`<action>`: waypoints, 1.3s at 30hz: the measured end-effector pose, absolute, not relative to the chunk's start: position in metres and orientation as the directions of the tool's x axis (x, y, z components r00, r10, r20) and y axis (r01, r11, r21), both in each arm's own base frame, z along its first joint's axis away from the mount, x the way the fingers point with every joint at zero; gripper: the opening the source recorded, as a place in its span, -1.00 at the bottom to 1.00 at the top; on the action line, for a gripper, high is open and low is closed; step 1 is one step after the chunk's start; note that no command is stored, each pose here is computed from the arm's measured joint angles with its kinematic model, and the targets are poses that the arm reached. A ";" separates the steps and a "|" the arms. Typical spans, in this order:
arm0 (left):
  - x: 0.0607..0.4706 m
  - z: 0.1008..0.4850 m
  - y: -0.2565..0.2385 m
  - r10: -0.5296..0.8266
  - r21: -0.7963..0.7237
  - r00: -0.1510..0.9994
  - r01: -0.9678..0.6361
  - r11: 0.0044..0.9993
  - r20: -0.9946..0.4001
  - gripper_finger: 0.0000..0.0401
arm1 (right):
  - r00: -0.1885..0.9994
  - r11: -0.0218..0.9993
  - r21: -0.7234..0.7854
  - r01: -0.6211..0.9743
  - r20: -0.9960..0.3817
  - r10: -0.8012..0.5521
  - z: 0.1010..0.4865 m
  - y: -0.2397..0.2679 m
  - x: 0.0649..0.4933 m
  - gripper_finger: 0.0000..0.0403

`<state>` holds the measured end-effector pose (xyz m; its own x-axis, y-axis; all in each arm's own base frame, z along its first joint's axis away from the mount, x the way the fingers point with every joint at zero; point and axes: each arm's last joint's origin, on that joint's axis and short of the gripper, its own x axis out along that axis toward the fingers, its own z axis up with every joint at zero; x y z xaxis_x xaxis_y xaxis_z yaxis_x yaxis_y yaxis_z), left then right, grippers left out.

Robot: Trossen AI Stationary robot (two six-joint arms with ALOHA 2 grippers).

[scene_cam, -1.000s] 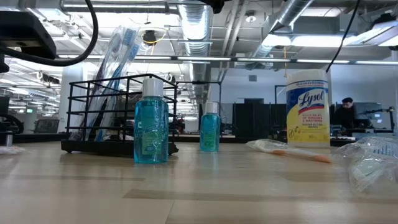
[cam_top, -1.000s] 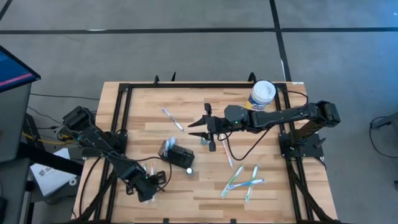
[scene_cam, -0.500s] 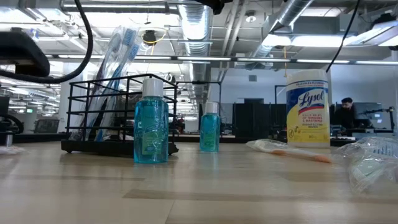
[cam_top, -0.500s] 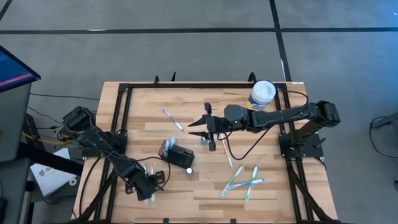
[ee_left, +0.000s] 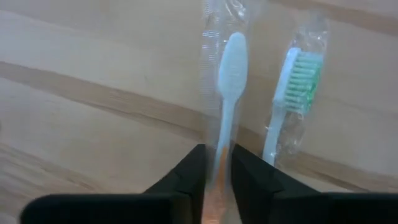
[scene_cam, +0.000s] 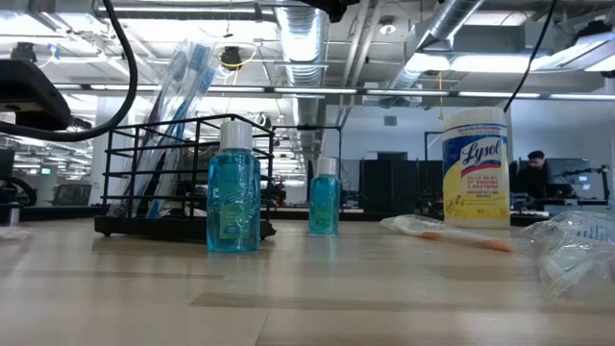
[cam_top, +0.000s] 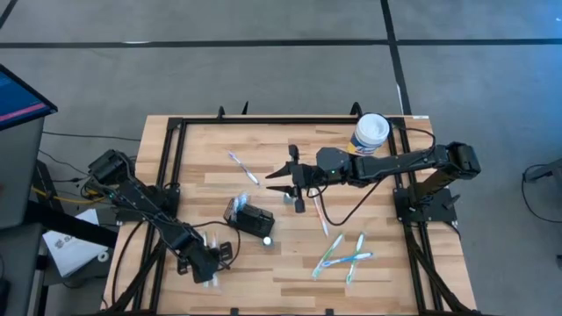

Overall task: Pick & Place toothbrushing station
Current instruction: Put the left orange toothbrush into the right compartment of the wire organizer

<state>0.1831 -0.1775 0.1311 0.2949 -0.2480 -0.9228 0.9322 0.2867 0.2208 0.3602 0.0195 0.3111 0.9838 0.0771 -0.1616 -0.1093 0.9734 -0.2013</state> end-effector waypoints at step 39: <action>0.188 0.289 -0.149 -0.537 0.516 0.838 0.502 0.694 -0.092 -0.92 | 0.983 0.960 -0.243 -0.141 -0.151 0.106 0.312 0.030 0.360 -0.41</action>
